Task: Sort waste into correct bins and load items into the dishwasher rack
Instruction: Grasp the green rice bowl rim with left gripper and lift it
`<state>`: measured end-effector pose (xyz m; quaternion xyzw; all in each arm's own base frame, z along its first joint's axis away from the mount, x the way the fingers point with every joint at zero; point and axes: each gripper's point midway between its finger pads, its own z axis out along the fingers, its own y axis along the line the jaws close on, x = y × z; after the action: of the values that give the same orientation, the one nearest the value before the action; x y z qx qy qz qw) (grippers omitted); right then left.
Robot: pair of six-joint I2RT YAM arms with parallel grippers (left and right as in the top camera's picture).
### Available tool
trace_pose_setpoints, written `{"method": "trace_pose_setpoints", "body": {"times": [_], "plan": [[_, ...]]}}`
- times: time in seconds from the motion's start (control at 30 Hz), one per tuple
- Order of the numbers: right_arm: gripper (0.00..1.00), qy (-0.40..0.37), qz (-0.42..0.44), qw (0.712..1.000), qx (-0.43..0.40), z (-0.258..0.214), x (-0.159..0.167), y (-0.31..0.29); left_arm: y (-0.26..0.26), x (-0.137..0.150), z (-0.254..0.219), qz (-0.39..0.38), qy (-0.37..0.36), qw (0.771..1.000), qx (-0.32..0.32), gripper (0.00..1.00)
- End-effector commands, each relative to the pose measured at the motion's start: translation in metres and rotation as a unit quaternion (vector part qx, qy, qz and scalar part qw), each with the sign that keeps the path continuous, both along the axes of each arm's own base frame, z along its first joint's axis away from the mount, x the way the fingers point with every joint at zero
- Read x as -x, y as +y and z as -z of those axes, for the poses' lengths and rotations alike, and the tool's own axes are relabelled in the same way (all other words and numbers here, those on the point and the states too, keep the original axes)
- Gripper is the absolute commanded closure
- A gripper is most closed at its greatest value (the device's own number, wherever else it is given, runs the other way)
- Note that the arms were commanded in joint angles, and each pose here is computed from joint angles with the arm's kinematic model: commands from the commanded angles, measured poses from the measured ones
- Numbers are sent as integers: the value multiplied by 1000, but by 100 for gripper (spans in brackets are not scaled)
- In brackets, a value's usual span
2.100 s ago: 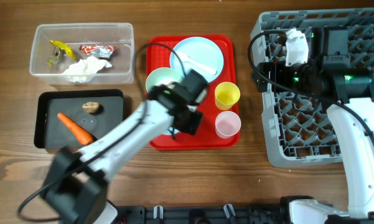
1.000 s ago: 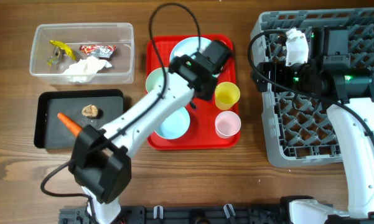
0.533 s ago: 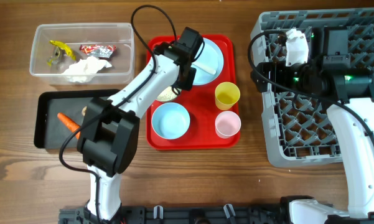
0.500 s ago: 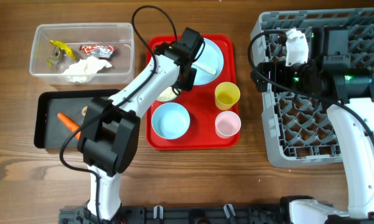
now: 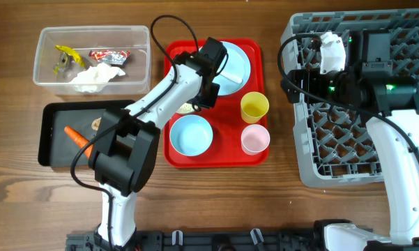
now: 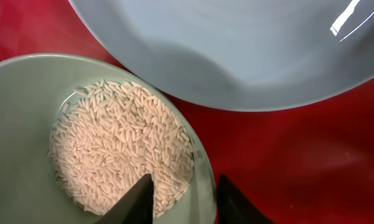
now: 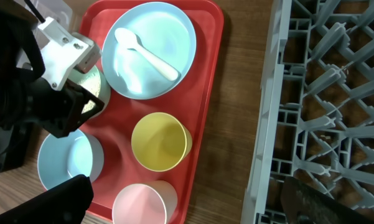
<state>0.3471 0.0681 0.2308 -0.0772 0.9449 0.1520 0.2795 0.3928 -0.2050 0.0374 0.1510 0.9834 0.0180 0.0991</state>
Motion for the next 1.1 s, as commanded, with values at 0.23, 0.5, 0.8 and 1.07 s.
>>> {"method": "trace_pose_setpoints", "body": {"times": [0.23, 0.5, 0.8, 1.07], "plan": [[0, -6, 1, 1000, 2, -4, -4, 0, -4, 9, 19, 5, 17, 1000, 9, 85], [0, -9, 1, 1000, 1, -5, -5, 1, -5, 5, 10, 5, 11, 1000, 12, 96], [0, -7, 1, 1000, 1, -4, -4, 0, -12, -7, -79, 5, -54, 997, 50, 96], [0, -6, 1, 1000, 1, -4, -4, 0, -10, -3, -93, 1, -62, 996, 56, 96]]}}
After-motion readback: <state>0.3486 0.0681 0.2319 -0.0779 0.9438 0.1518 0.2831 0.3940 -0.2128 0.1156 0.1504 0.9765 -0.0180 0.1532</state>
